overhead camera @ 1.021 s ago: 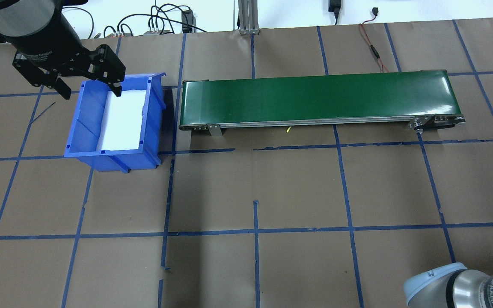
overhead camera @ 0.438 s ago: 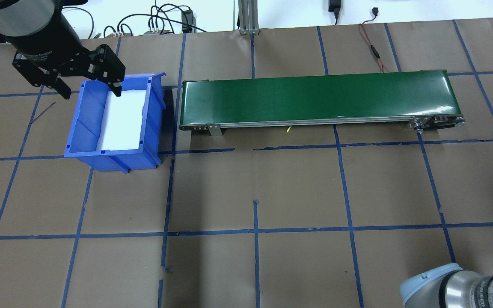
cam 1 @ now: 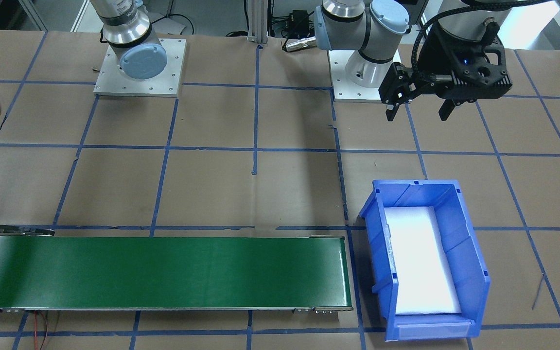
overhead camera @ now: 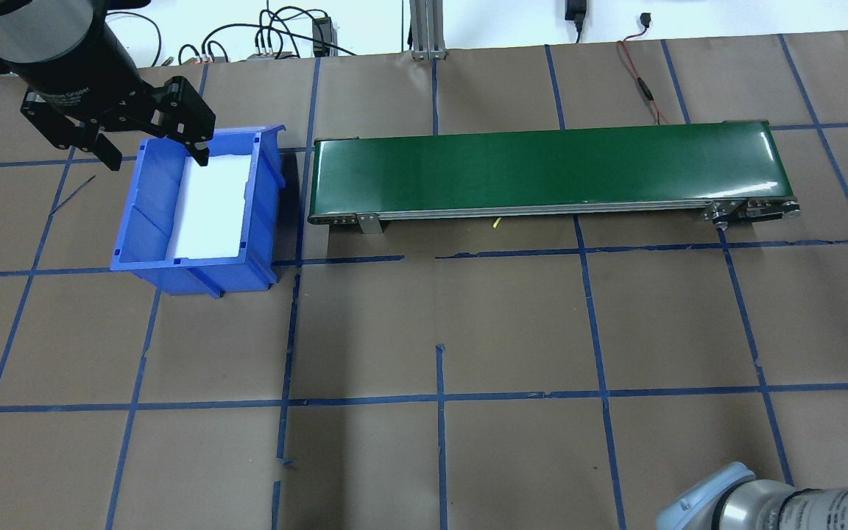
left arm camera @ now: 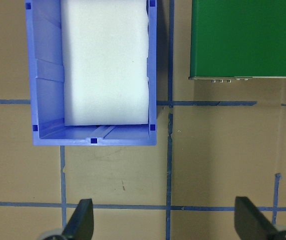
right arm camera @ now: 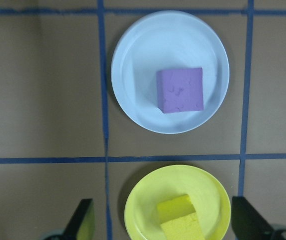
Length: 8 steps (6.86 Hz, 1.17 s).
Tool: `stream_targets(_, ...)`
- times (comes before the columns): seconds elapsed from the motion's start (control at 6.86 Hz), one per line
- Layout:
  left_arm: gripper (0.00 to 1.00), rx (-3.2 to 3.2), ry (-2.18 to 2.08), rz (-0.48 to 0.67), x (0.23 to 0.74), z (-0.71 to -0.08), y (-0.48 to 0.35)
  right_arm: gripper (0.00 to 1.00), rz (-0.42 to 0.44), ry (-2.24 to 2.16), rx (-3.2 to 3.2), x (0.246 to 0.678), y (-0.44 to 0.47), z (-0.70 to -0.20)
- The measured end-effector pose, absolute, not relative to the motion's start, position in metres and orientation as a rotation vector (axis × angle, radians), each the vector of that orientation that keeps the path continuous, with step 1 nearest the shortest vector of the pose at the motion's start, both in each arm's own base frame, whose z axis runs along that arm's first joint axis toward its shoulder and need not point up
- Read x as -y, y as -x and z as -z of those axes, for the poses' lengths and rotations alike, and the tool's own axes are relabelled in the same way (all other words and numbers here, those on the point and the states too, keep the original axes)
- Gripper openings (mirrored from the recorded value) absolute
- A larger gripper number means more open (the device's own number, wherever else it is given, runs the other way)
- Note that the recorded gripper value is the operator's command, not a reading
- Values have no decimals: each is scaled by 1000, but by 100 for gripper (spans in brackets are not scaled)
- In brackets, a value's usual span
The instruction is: Move block left to right into plate
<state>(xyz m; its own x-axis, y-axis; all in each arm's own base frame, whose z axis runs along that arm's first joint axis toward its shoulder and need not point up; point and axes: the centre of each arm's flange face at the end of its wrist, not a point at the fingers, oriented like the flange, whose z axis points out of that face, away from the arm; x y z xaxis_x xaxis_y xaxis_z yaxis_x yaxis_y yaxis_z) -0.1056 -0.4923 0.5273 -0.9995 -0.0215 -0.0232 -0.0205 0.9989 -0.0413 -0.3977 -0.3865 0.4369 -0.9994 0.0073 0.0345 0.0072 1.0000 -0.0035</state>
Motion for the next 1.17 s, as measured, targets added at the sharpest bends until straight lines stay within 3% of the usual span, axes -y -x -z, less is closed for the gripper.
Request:
stream_targets(0.58, 100, -3117, 35, 64, 492, -527, 105, 98, -80, 148, 3095, 520, 147, -496)
stream_targets(0.88, 100, -3117, 35, 64, 492, -527, 105, 100, -127, 136, 3102, 539, -8, -508)
stream_targets(1.17, 100, -3117, 34, 64, 492, -527, 105, 100, -166, 167, 3120, 528, -126, -516)
